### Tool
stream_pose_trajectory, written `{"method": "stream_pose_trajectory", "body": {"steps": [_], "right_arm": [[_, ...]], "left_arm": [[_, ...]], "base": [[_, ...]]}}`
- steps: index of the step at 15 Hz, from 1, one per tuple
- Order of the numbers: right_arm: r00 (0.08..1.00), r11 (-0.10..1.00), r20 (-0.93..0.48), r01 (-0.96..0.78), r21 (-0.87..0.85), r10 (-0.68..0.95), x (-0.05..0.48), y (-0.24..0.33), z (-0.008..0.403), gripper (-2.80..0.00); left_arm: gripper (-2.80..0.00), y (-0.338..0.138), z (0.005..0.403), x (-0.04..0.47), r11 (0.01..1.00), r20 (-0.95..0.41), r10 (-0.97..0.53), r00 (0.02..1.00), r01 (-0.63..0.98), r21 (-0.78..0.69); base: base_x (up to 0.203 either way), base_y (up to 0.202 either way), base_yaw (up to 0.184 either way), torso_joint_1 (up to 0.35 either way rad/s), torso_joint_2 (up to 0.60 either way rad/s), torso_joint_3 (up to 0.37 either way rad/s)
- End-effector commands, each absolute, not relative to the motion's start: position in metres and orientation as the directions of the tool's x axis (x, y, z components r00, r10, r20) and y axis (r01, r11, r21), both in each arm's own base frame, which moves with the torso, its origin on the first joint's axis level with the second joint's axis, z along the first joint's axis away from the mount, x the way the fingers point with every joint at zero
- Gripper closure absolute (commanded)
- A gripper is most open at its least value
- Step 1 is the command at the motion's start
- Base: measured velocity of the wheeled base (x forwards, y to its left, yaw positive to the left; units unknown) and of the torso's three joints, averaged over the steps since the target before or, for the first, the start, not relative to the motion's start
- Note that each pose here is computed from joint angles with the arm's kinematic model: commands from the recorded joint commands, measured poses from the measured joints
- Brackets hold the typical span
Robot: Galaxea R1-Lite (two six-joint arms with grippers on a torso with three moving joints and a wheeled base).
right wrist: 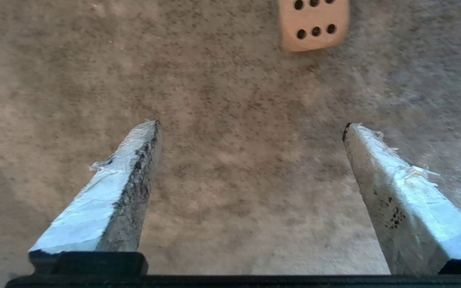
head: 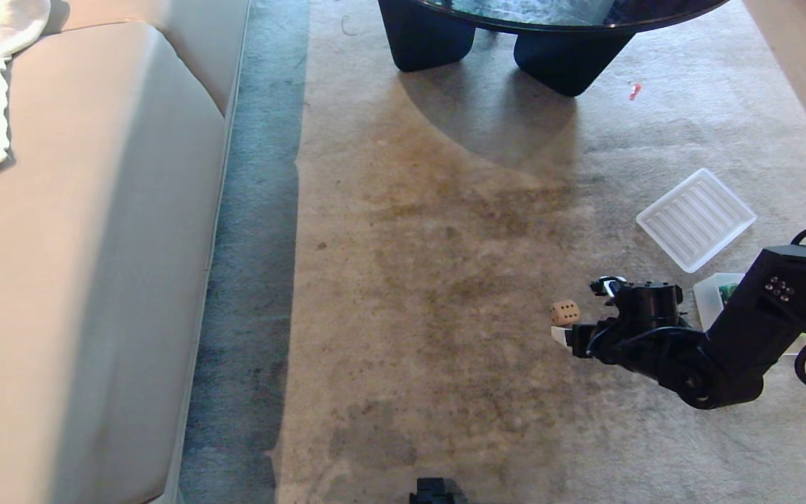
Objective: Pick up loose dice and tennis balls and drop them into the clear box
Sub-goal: Pick up toys out of the box
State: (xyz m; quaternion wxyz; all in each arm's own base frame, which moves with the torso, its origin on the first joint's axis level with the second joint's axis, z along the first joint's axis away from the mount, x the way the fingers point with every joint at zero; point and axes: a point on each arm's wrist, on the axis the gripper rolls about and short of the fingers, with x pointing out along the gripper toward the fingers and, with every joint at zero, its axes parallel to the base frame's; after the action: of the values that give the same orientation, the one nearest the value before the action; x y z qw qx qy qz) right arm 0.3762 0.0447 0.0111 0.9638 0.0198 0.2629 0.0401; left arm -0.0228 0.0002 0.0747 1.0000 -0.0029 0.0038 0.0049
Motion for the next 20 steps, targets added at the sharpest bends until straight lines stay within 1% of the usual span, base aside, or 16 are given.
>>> {"method": "stream_pose_trajectory", "body": {"steps": [1,8,12,20], "right_arm": [[0.86,0.996,-0.502,-0.067,0.06,0.088,0.3764,0.0449,0.011,-2.8],[0.861,0.997,-0.502,-0.066,0.051,0.083,0.3743,0.0462,0.0144,-2.8],[0.858,0.996,-0.506,-0.07,0.048,0.085,0.3741,0.0473,0.0131,-2.8],[0.861,0.996,-0.501,-0.071,0.049,0.086,0.3739,0.0473,0.0158,-2.8]], "left_arm": [[0.0,0.0002,0.0747,-0.0228,1.0,-0.008,0.011,1.0,-0.011,-0.006],[0.0,0.0002,0.0743,-0.0227,1.0,-0.009,0.011,1.0,-0.011,-0.008],[0.0,0.0002,0.0747,-0.0228,1.0,-0.008,0.011,1.0,-0.011,-0.006],[0.0,0.0002,0.0743,-0.0226,1.0,-0.011,0.011,1.0,-0.011,-0.008]], "base": [[0.0,0.0,0.0,0.0,0.0,0.0],[0.0,0.0,0.0,0.0,0.0,0.0],[0.127,0.0,0.001,0.003,0.0,0.002],[0.0,0.0,0.0,0.0,0.0,0.0]]}}
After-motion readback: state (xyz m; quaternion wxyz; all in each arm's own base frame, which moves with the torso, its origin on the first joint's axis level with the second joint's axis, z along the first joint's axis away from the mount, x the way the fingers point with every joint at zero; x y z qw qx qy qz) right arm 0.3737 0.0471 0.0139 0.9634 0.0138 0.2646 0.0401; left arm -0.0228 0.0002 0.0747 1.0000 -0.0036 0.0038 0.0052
